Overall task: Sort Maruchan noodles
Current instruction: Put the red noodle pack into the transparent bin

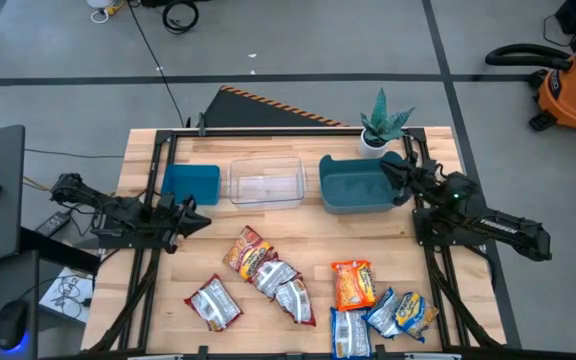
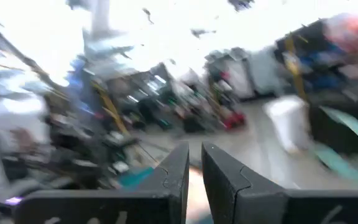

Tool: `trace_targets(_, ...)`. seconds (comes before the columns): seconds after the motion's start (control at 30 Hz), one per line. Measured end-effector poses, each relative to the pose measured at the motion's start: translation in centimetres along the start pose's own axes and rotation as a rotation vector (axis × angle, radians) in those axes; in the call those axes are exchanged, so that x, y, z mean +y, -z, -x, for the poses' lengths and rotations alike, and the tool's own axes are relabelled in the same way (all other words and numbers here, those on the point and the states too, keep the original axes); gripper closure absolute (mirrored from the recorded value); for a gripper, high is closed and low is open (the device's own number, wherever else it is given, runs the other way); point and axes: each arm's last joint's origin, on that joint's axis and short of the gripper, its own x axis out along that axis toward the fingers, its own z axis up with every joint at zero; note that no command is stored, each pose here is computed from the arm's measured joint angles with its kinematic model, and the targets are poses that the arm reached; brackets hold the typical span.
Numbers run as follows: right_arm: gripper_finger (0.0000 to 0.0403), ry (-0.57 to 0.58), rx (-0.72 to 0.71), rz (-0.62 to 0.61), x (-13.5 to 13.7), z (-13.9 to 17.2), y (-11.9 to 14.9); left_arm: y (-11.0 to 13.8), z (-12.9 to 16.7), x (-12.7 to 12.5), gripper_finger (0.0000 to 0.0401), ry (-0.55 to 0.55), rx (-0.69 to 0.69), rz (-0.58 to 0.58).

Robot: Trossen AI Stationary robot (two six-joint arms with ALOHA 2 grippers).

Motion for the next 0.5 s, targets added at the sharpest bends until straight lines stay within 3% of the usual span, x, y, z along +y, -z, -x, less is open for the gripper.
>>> trace_targets(0.2, 0.0353, -0.159, -0.041, -0.015, 1.2, -0.1, -2.7, -0.9, 0.0, -0.4, 0.0378, 0.033, -0.091, -0.152)
trace_targets(0.5, 0.0353, -0.388, 0.286, -0.183, 3.0, -2.8, -3.5, -1.1, 0.1, -0.4, 0.0378, 0.031, -0.11, -0.166)
